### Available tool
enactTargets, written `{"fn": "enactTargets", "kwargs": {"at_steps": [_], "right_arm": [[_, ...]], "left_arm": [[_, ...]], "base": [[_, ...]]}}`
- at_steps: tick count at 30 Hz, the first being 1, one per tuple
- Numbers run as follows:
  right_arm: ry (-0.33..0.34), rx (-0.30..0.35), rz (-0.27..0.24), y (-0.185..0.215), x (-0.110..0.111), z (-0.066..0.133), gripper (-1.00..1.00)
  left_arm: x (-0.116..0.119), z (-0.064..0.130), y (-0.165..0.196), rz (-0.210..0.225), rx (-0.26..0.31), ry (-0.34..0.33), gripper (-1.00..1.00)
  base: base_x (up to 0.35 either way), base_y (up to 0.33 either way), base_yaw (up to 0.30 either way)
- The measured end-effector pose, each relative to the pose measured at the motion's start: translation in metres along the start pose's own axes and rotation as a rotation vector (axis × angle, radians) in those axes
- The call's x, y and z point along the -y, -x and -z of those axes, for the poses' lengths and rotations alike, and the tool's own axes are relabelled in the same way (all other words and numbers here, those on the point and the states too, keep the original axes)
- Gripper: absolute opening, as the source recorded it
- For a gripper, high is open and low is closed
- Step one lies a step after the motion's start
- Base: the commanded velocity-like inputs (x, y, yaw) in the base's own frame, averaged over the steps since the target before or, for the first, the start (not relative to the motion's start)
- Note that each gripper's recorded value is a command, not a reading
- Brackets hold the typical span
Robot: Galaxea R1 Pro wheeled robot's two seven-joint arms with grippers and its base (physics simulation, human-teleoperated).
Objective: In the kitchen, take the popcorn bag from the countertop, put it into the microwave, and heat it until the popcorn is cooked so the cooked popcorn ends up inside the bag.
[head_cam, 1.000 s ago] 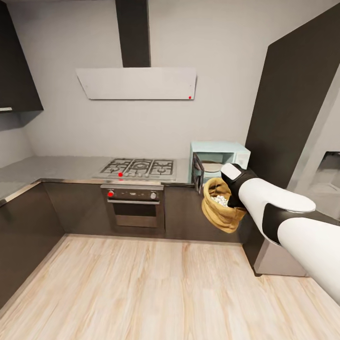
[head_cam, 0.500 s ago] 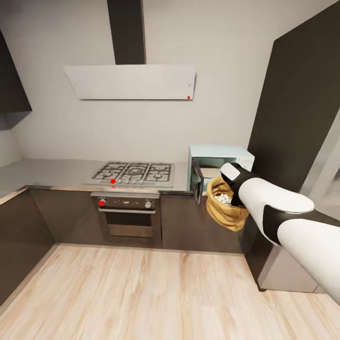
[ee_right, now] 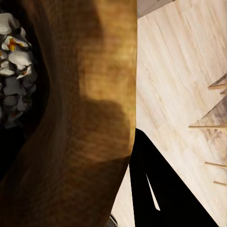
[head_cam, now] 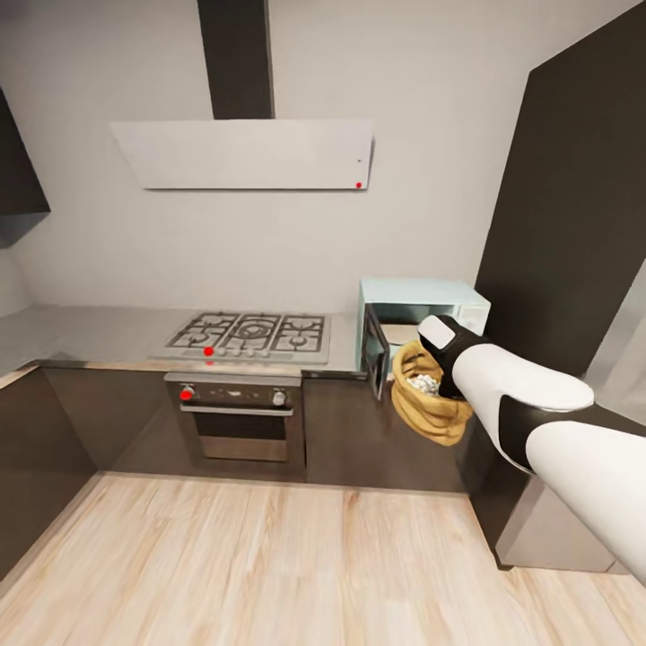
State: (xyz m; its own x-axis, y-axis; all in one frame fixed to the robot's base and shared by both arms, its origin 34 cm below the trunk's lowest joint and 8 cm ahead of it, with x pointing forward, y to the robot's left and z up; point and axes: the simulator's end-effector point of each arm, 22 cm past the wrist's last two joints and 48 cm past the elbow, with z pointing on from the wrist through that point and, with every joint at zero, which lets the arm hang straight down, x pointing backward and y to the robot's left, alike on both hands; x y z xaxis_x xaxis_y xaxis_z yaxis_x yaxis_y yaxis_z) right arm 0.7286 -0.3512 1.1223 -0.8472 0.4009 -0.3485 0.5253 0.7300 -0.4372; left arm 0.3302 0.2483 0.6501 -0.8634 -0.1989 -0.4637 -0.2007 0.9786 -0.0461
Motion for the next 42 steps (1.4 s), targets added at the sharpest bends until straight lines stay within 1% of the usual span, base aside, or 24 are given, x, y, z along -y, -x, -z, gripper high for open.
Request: {"fn": "enactTargets", "kwargs": {"at_steps": [7,10,13,17,23,25,26,28,30,32,35,40,42], "right_arm": [[-0.023,-0.002,-0.009,0.001,0.008,-0.004,-1.0],[-0.052,0.015,-0.004,0.005,0.015,-0.004,-1.0],[-0.072,0.024,0.001,0.006,0.019,-0.007,-1.0],[-0.076,0.023,-0.002,0.007,0.023,-0.01,-1.0],[-0.073,0.027,0.003,0.007,0.022,-0.01,-1.0],[-0.07,0.027,0.005,0.007,0.021,-0.01,-1.0],[-0.084,0.03,0.011,0.011,0.025,-0.01,-1.0],[-0.086,0.038,0.024,0.015,0.028,-0.003,-1.0],[-0.087,0.043,0.035,0.02,0.031,0.002,-1.0],[-0.086,0.045,0.042,0.024,0.035,0.006,-1.0],[-0.083,0.045,0.053,0.03,0.04,0.013,-1.0],[-0.081,0.028,0.09,0.028,0.041,0.013,-1.0],[-0.082,0.026,0.094,0.028,0.041,0.012,-1.0]], "left_arm": [[0.0,0.0,0.0,-0.001,-0.001,-0.001,1.0],[0.0,0.0,0.0,-0.002,-0.001,-0.001,1.0],[0.0,0.0,0.0,-0.002,0.0,-0.001,1.0],[0.0,0.0,0.0,-0.002,0.0,-0.001,1.0],[0.0,0.0,0.0,-0.001,0.0,-0.001,1.0],[0.0,0.0,0.0,-0.002,0.0,-0.001,1.0],[-0.003,0.0,-0.007,-0.007,-0.017,0.005,1.0],[-0.003,0.002,-0.014,-0.008,-0.035,0.003,1.0],[-0.004,0.002,-0.016,-0.01,-0.04,0.003,1.0],[-0.009,0.002,-0.017,-0.013,-0.045,0.009,1.0],[-0.012,0.002,-0.018,-0.013,-0.047,0.012,1.0],[-0.013,0.002,-0.023,-0.015,-0.068,0.012,1.0],[-0.013,0.003,-0.025,-0.015,-0.071,0.013,1.0]], "base": [[0.028,0.0,0.0],[0.024,-0.002,0.0],[0.225,-0.046,0.0],[0.321,-0.071,0.0],[0.336,-0.074,0.0],[0.136,-0.024,0.0],[0.0,0.0,0.0],[0.0,0.0,0.0],[0.0,0.0,0.0],[0.0,0.0,0.0],[0.18,0.0,0.0],[0.068,0.0,0.0],[0.007,0.0,0.0]]}}
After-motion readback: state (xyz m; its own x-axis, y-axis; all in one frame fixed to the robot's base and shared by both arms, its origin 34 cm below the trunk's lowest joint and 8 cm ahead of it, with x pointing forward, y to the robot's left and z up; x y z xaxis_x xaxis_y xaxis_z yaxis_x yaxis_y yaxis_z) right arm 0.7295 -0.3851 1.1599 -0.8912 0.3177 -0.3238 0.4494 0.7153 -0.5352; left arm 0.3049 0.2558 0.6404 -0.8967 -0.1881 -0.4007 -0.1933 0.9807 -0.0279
